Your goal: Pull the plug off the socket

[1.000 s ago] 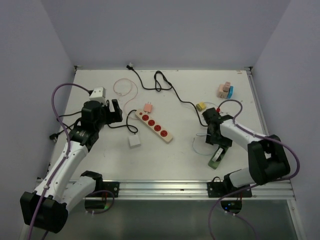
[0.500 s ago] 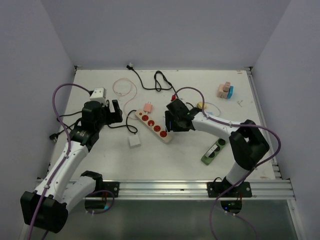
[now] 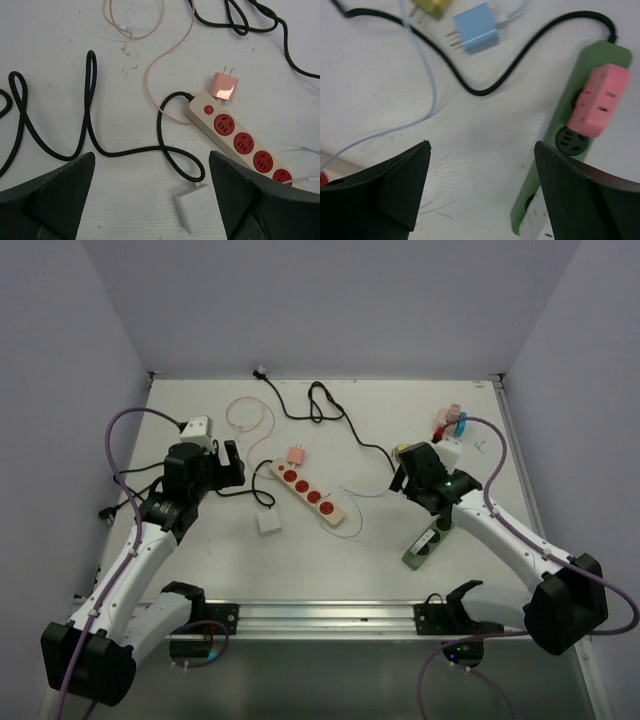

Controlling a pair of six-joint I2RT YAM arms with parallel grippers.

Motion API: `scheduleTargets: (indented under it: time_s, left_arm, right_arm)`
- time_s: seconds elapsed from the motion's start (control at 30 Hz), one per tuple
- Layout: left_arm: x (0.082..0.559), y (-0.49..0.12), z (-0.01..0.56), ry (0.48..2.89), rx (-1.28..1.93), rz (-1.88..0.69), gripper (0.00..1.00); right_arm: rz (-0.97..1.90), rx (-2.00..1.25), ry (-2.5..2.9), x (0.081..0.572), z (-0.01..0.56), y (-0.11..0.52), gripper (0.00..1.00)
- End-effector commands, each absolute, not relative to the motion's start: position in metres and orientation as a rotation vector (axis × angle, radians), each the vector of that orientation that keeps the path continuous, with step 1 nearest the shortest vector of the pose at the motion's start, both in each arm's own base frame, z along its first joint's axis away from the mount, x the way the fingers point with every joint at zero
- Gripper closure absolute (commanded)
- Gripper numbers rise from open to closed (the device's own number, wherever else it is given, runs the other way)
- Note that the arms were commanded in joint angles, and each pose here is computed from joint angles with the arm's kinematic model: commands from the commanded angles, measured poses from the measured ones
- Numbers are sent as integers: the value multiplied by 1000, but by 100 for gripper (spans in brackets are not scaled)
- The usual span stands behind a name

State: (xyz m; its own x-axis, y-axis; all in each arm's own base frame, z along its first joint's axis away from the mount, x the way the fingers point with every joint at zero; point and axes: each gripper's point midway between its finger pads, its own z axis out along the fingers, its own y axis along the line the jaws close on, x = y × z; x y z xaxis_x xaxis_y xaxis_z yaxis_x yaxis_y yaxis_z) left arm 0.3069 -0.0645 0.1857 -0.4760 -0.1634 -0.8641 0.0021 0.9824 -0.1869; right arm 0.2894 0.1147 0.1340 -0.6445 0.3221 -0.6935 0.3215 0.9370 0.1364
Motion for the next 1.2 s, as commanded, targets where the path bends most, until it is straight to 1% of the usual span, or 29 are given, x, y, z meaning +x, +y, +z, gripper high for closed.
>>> scheduleTargets:
  time_s: [0.0,0.1,0.2,0.37,0.4,0.67,0.7,0.77,0.8,0.87,0.9,1.0,1.03,1.13,1.17]
  left_arm:
    - [310,-63,195,2017,-107,-188,1]
    - [310,-63,196,2014,-107,-191,1]
    - [310,-63,196,2013,-107,-192,1]
    - [309,-63,194,2017,-106,-192,1]
    - [309,-63,194,2017,-109,-192,1]
    - [309,-65,191,2026,-102,-200,1]
    - [309,-65,192,2025,-98,-203,1]
    - [309,-68,191,2026,-83,-217,1]
    - [309,-70,193,2020,-78,-228,1]
    - [309,-74,195,2012,-57,-253,1]
    - [309,-76,195,2010,-49,-262,1]
    - [308,-81,198,1997,-21,-293,1]
    - [308,-83,198,1996,-16,-300,1]
    - [307,-90,201,1984,16,-343,1]
    - [307,-93,201,1982,30,-362,1]
  right_arm:
    - [-171,723,2268,265,116,55,11]
    - [-196,800,2234,256,110,38,9]
    - [-178,898,2254,250,92,29,9]
    - [-155,1041,2293,238,56,21,14]
    - [-132,1058,2268,243,54,20,15]
    - [-116,1073,2289,241,30,17,23]
    - [-107,1074,2283,243,30,18,27]
    - [-110,1062,2299,242,23,18,29]
    - [-110,1053,2306,242,22,19,33]
    - [-113,1031,2338,241,16,21,36]
    - [-109,1018,2347,242,15,22,42]
    - [-53,926,2371,253,19,31,53]
    - [-29,868,2382,258,23,35,62]
    - [58,703,2399,278,38,58,76]
    - [101,630,2423,282,40,73,85]
